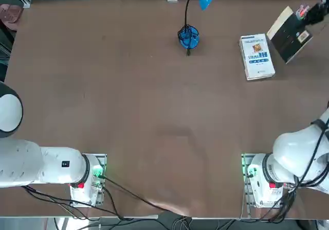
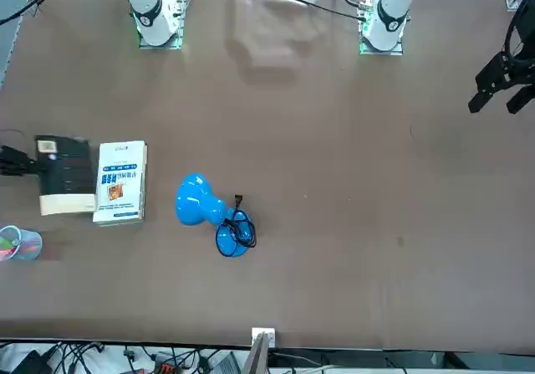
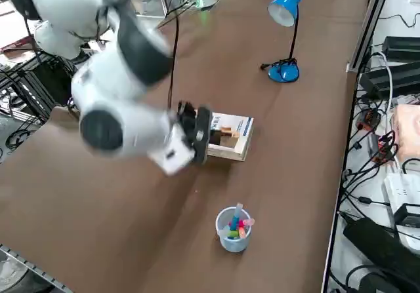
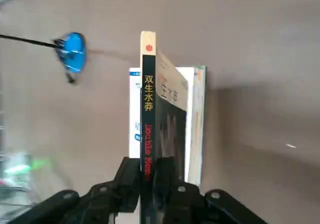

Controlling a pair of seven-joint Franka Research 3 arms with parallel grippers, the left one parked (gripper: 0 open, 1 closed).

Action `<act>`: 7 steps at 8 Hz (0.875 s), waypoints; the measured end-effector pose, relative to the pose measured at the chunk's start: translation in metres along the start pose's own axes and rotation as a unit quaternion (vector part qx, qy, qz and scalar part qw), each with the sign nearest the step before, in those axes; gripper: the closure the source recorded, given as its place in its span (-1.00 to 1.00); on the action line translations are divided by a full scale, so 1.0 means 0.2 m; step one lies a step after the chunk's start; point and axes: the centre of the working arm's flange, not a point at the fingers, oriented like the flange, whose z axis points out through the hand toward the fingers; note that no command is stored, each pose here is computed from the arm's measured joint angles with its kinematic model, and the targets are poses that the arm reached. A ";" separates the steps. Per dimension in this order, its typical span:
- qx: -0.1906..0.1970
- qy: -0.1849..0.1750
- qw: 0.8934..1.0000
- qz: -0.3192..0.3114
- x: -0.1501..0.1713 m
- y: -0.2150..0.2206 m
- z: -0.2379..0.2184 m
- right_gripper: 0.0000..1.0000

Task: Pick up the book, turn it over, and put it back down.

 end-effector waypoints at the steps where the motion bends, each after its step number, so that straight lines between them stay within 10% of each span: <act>1: -0.108 -0.022 0.994 -0.010 0.10 -0.31 -0.13 0.75; 4: -0.343 -0.044 0.938 -0.029 0.27 -1.02 -0.02 0.75; 7: -0.526 -0.042 0.849 -0.025 0.25 -1.53 0.60 0.75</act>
